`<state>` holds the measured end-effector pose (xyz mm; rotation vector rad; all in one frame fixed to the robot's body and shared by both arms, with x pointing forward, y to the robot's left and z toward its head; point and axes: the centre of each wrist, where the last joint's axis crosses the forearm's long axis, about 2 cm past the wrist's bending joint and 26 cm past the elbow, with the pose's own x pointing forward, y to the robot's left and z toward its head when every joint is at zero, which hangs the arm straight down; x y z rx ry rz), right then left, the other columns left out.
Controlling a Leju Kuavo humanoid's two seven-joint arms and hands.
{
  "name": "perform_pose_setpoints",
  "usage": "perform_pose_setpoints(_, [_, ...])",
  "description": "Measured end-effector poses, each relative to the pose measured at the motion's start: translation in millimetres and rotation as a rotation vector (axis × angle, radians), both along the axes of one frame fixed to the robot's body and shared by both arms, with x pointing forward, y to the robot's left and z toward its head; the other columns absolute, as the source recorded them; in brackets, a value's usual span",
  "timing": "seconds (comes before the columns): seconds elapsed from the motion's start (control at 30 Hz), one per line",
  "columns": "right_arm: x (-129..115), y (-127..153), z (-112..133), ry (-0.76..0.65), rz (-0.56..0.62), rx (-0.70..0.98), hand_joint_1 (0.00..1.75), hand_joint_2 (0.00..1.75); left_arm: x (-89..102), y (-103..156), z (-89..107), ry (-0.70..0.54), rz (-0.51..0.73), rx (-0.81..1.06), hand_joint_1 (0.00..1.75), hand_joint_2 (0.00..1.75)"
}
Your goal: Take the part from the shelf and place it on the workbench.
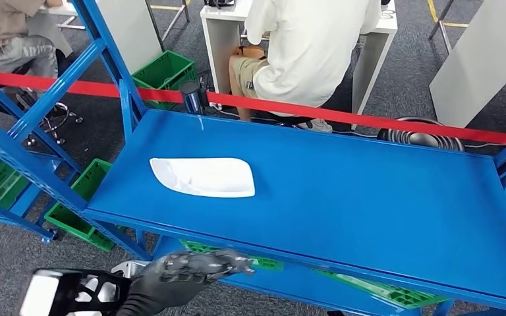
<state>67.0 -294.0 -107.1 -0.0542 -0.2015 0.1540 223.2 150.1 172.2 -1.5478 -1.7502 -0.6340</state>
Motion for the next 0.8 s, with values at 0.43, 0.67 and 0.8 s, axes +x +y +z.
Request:
perform_pose_setpoints(0.43, [-35.5, 4.3, -4.8, 0.013, -0.152, -0.008, 0.0, 0.0, 7.7, 18.0, -50.6, -0.514, 0.956, 0.899, 0.0, 1.75])
perform_pose_setpoints(0.67, [-39.6, 2.4, -5.3, 0.029, -0.169, -0.037, 0.0, 0.0, 3.6, 24.7, -80.2, -0.809, 1.224, 1.22, 0.0, 1.75])
perform_pose_setpoints(0.8, [-39.5, 1.6, -5.3, 0.033, -0.17, -0.044, 0.0, 0.0, 0.8, 30.2, -93.3, -0.868, 1.259, 1.305, 0.0, 1.75])
